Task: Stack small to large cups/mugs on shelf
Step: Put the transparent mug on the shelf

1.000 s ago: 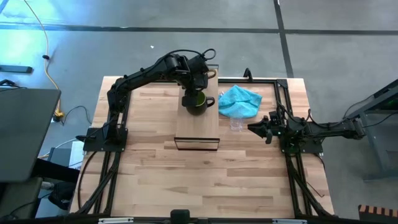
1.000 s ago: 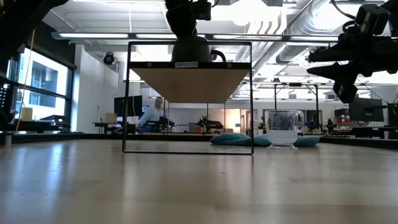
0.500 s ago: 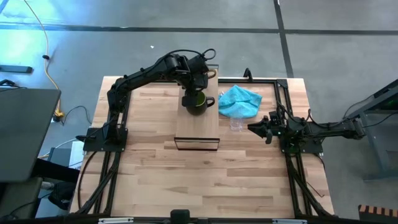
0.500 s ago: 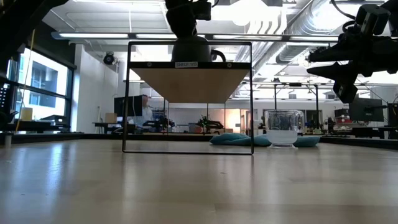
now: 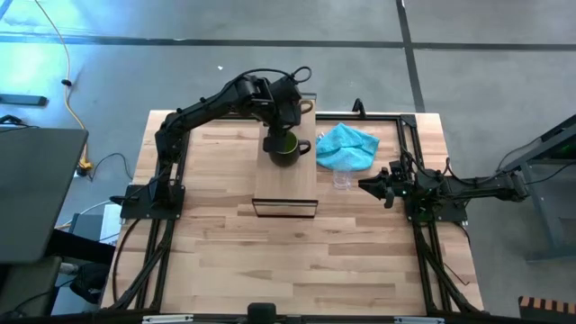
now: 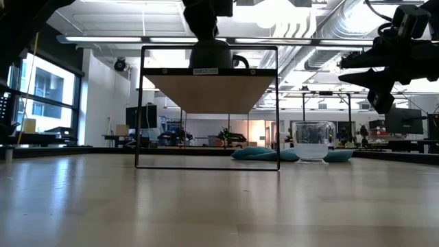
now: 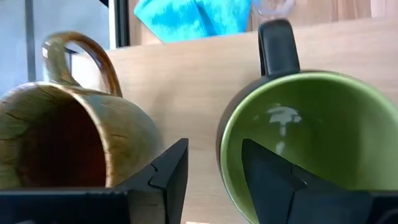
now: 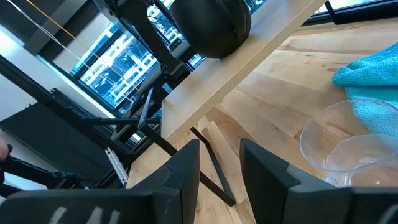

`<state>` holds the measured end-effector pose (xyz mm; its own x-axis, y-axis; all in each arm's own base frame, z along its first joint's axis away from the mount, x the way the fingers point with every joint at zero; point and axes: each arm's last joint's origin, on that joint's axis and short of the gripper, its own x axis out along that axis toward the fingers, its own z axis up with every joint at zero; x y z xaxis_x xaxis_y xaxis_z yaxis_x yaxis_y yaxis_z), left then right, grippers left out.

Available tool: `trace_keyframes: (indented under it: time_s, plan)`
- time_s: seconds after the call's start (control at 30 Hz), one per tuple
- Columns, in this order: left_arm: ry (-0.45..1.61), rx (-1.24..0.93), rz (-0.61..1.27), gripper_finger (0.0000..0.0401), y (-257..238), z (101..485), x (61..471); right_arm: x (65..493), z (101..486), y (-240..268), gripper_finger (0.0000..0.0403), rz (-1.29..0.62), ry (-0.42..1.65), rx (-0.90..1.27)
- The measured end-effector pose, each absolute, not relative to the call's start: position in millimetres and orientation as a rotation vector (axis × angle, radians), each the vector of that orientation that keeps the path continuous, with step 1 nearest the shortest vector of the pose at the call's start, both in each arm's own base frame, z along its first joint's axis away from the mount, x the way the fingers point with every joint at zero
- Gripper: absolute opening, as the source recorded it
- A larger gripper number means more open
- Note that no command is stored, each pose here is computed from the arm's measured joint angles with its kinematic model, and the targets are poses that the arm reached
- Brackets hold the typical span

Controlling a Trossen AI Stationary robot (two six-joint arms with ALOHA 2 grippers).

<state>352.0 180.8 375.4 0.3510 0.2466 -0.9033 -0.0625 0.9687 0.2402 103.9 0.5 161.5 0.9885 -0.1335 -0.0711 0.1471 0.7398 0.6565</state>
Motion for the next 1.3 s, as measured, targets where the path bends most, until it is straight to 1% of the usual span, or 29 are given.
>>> trace_keyframes:
  time_s: [0.23,0.47,0.67,0.77,1.03,1.3]
  plan:
    - [1.151,0.191,0.218,0.0138,179,391,349,104,161,0,0.0106,-0.154,0.020,0.722]
    - [1.184,0.221,0.248,0.0138,174,399,341,104,161,0,0.0106,-0.154,0.020,0.722]
    - [1.139,0.272,0.328,0.0138,162,424,323,104,161,0,0.0106,-0.155,0.019,0.721]
    - [1.074,0.275,0.374,0.0138,156,442,309,104,161,0,0.0106,-0.156,0.019,0.717]
    - [0.750,0.271,0.460,0.0138,134,501,265,104,162,0,0.0106,-0.157,0.019,0.703]
    - [0.491,0.266,0.499,0.0138,113,543,224,104,162,0,0.0106,-0.159,0.018,0.704]
